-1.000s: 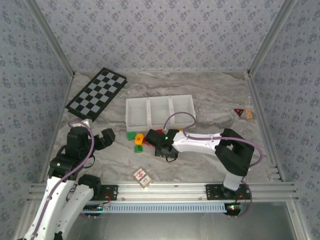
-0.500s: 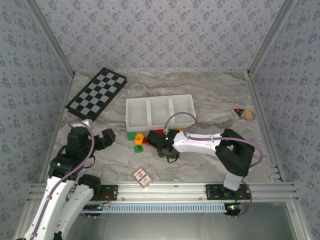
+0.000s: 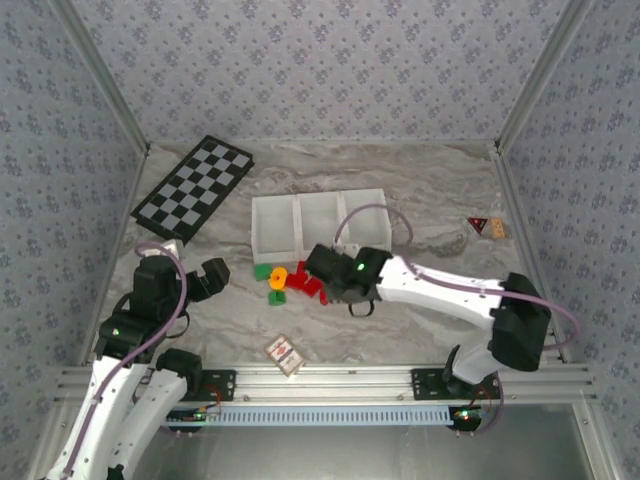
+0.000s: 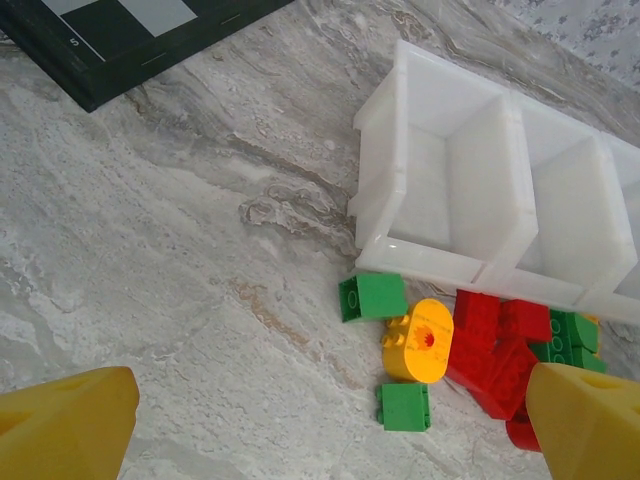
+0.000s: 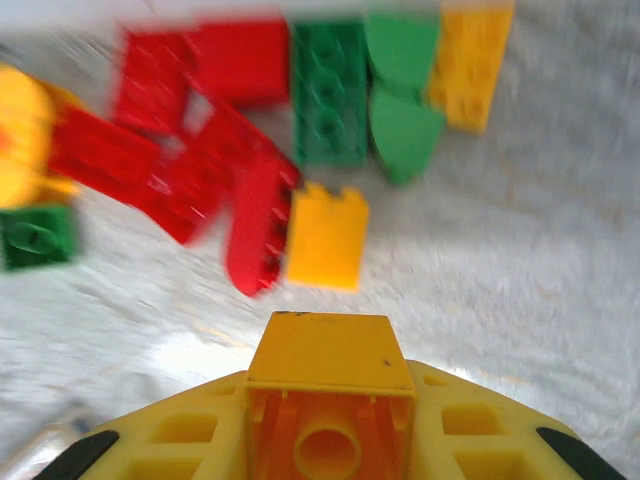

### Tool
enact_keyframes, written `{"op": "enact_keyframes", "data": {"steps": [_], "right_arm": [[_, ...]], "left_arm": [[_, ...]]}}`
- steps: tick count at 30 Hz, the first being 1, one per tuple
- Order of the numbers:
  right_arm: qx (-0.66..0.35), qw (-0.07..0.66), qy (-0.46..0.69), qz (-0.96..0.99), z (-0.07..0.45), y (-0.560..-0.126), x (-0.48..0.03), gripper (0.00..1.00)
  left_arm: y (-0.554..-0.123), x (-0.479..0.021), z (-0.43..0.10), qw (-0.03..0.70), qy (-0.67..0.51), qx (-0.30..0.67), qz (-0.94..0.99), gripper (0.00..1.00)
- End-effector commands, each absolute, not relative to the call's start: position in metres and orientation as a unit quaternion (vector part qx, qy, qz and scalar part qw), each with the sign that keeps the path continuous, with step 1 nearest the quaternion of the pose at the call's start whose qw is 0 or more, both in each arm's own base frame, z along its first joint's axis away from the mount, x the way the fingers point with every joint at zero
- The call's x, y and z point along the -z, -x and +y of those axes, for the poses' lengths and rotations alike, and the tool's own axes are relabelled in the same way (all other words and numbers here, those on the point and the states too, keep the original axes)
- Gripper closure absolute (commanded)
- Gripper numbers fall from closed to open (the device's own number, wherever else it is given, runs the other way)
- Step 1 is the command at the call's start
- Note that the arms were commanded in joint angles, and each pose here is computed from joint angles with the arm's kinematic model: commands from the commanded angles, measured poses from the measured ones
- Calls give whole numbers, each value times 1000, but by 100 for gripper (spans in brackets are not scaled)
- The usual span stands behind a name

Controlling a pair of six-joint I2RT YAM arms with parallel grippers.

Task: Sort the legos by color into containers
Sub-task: Pick up the lego from the bottom-center of the table, then place the lego in the container.

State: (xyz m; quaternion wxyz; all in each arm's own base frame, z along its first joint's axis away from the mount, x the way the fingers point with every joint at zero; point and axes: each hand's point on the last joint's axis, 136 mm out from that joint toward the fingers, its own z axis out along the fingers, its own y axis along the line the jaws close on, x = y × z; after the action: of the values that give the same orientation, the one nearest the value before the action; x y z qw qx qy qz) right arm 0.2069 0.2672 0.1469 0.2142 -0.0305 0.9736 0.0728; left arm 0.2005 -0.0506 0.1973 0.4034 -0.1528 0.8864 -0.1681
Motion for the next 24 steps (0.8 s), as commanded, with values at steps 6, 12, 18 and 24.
{"op": "enact_keyframes", "data": {"steps": [6, 12, 18, 24], "right_arm": [[-98, 278, 75, 953, 230, -300, -215, 73], [-83, 261, 74, 959, 209, -355, -208, 73], [-92, 216, 82, 968, 207, -391, -171, 73], [-99, 180, 85, 975, 213, -415, -135, 74]], "left_arm": [[-194, -196, -49, 400, 156, 165, 888, 1], [-193, -198, -45, 409, 162, 160, 883, 0], [-193, -199, -45, 412, 162, 161, 882, 1], [-190, -200, -45, 408, 160, 162, 884, 1]]}}
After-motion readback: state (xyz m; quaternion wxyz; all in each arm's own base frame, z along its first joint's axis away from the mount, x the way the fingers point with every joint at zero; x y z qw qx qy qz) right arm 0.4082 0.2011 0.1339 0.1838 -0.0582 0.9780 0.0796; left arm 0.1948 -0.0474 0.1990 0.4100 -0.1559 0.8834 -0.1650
